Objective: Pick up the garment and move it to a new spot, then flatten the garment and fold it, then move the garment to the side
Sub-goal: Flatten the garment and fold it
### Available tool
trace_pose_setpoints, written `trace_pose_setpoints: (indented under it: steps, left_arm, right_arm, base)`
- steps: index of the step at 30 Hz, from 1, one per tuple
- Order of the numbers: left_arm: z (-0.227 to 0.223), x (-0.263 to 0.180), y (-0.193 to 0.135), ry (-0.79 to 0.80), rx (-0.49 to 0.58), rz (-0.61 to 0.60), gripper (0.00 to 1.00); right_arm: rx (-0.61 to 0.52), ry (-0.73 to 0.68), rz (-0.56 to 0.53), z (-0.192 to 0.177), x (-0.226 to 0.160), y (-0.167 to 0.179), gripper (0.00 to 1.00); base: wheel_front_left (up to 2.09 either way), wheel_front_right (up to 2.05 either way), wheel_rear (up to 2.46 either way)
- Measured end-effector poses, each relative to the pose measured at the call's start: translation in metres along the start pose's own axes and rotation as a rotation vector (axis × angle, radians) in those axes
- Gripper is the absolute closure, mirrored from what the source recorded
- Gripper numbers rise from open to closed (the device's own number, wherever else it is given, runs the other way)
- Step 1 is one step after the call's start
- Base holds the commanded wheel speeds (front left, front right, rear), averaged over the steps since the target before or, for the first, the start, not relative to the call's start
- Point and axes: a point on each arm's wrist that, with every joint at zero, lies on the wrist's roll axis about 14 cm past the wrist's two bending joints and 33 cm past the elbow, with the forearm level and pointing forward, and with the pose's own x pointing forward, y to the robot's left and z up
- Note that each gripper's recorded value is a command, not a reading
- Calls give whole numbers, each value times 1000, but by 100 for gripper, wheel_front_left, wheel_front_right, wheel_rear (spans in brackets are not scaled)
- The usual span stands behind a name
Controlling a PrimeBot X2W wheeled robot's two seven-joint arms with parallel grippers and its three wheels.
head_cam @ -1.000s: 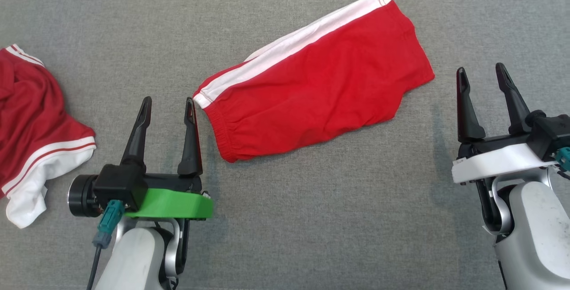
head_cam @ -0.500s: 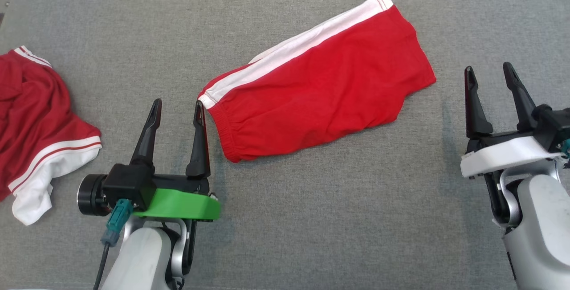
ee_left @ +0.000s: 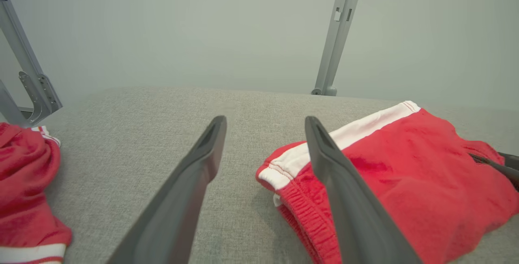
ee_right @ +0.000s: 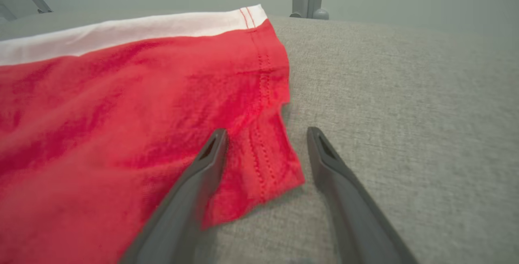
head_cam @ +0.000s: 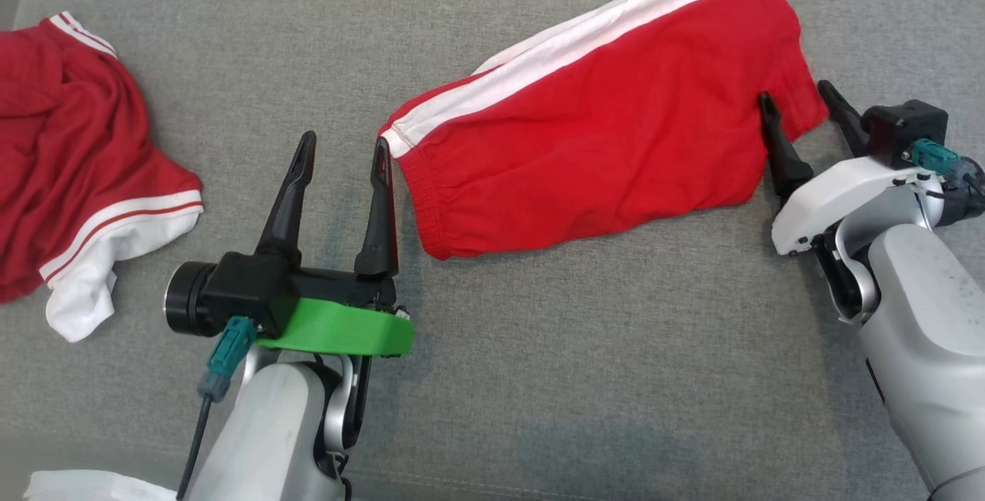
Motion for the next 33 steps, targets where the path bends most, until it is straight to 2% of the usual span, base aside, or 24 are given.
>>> trace_pose_setpoints:
  steps: [5,6,7,8,13,17,22,33]
  left_arm:
    - [-6,-2,7,18,5,20,0]
    - [-7,-2,7,21,6,22,0]
    - [-7,-2,7,21,6,22,0]
    - [-8,-2,7,21,6,24,0]
    - [-9,1,3,23,7,10,0]
    - [-11,4,-1,22,5,-6,0]
    - [-8,6,-8,12,10,-30,0]
    - [-2,3,-27,4,10,-89,0]
  right_arm:
    - [21,56,38,-11,17,9,2]
    - [30,73,43,-14,19,11,52]
    - [30,73,43,-14,19,11,70]
    - [33,85,48,-15,19,12,100]
    - [83,114,73,-16,17,20,100]
    - [117,80,56,-11,10,14,100]
    - [189,1,-28,-12,-20,-7,100]
    - [338,-57,-268,-35,-107,-46,100]
  base:
    - [0,0,0]
    - [0,0,0]
    - [0,0,0]
    - [0,0,0]
    - [0,0,0]
    - [0,0,0]
    - [0,0,0]
    - [0,0,0]
